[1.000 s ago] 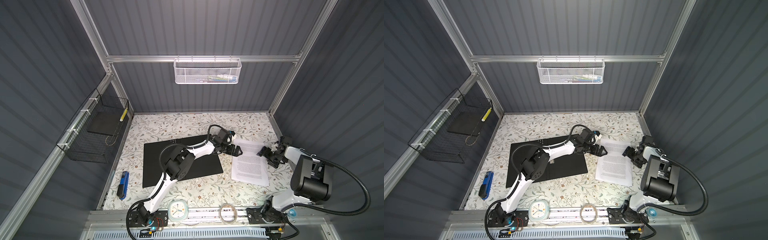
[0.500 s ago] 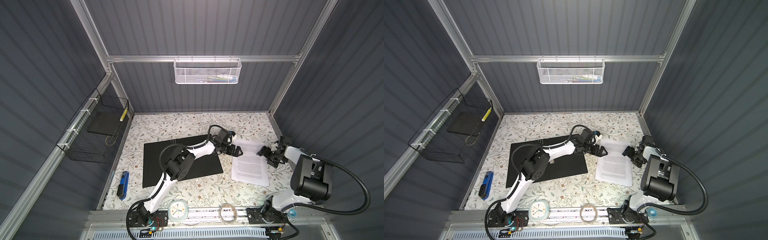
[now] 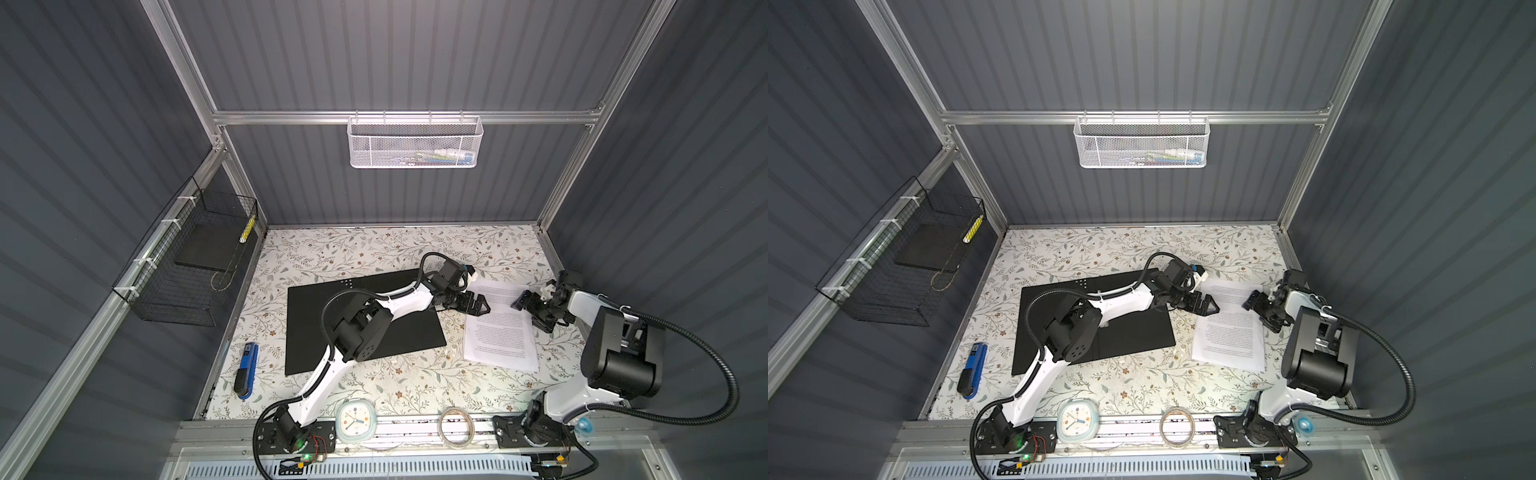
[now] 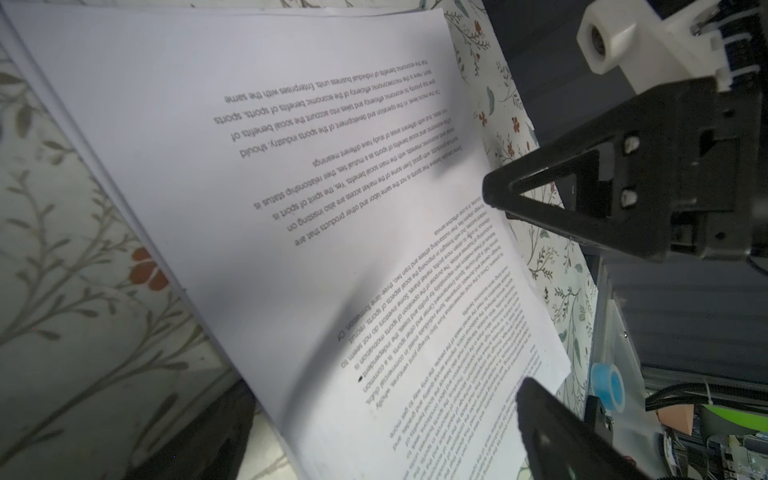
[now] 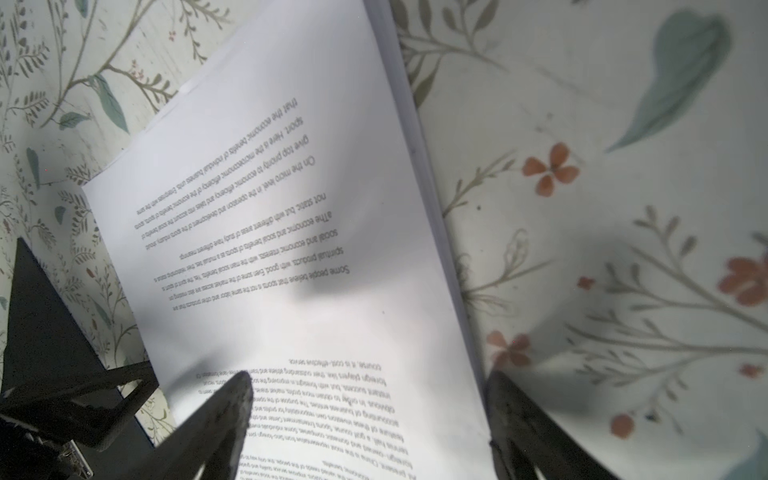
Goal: Put the files into the folder
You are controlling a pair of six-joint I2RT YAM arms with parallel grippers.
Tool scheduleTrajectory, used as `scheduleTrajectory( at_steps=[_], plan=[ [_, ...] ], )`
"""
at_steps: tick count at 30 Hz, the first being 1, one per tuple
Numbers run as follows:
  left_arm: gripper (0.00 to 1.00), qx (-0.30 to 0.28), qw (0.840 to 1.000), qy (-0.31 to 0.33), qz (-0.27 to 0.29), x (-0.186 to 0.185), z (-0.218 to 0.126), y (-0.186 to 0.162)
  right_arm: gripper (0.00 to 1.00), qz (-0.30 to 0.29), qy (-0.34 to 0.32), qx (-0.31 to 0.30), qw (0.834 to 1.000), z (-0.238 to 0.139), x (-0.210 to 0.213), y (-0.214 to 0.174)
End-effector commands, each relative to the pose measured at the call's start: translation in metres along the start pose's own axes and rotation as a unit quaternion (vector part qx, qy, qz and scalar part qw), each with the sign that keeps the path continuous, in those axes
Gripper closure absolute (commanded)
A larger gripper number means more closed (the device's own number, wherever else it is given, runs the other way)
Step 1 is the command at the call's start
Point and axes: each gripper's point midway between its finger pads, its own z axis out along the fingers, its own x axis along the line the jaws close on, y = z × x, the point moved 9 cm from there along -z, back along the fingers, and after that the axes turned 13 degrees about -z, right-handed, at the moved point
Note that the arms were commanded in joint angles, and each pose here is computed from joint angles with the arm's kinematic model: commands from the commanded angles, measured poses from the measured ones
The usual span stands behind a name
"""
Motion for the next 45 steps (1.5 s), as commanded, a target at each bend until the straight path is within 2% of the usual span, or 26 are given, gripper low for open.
scheduleTrajectory(
  at_steps=[1, 14, 24, 28, 39, 45],
  plan=[
    [0.01, 0.077, 0.992, 0.072, -0.062, 0.048, 0.028, -0.04, 0.13, 0.009, 0.018, 0.036, 0.999, 0.014, 0.001, -0.012],
    [0.01, 0.077, 0.991, 0.089, -0.062, 0.054, 0.027, -0.04, 0.13, 0.002, 0.051, 0.033, 0.998, 0.013, 0.007, -0.012],
    [0.01, 0.063, 0.992, 0.077, -0.083, 0.067, 0.016, -0.03, 0.13, 0.013, 0.113, 0.028, 0.993, 0.007, 0.018, -0.016],
    [0.01, 0.056, 0.991, 0.08, -0.088, 0.074, 0.011, -0.026, 0.13, 0.007, 0.139, 0.002, 0.99, -0.003, 0.026, -0.012],
    [0.01, 0.051, 0.991, 0.065, -0.105, 0.082, 0.011, -0.024, 0.14, 0.011, 0.251, -0.028, 0.967, -0.017, 0.045, -0.019],
    [0.01, 0.048, 0.991, 0.064, -0.105, 0.083, 0.011, -0.024, 0.15, 0.008, 0.272, -0.021, 0.962, -0.021, 0.05, -0.022]
  ],
)
